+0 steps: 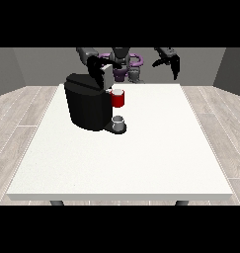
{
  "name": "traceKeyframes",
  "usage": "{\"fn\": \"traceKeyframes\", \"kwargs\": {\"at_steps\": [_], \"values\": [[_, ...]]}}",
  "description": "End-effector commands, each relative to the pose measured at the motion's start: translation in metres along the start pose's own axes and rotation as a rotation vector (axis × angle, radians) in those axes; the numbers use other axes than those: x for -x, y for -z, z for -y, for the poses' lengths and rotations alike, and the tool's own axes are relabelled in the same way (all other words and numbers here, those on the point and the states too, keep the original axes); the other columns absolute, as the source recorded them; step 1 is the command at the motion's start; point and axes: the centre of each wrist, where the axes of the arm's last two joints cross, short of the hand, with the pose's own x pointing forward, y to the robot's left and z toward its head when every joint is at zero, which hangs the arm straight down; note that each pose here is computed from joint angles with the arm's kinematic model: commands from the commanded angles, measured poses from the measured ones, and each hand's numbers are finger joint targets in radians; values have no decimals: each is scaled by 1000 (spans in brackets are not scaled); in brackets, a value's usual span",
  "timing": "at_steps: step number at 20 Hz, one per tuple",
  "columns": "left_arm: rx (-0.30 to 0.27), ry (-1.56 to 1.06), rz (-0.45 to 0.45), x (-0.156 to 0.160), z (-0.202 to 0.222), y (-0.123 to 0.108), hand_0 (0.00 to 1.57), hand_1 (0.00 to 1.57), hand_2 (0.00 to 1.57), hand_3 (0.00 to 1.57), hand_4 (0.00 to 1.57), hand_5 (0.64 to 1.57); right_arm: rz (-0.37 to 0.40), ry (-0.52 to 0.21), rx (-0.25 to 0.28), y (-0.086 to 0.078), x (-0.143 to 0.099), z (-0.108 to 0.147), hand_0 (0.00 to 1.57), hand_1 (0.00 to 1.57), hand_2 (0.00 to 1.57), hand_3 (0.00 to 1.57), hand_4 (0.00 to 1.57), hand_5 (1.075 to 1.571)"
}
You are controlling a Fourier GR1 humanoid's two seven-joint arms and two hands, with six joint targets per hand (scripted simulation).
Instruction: Insert the coffee pod into the coffee machine and close the lid
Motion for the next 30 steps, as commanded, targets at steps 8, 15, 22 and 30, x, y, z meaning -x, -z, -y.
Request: {"fn": "traceKeyframes", "kwargs": {"at_steps": [8,15,22,30], "values": [[84,6,37,-16,22,17,0,0,0,0,327,1571,219,-132,-58,11,-70,-27,0,0,0,0,219,1571],[105,-8,103,-25,25,27,0,0,0,0,379,1571,228,-149,-14,6,-100,-8,0,0,0,0,127,1571],[187,21,164,-43,41,45,0,0,0,0,429,1571,268,-203,73,-7,-147,8,0,0,0,0,0,1571],[234,36,259,-65,47,59,0,0,0,0,395,1571,304,-209,158,-17,-170,43,0,0,0,0,0,1571]]}}
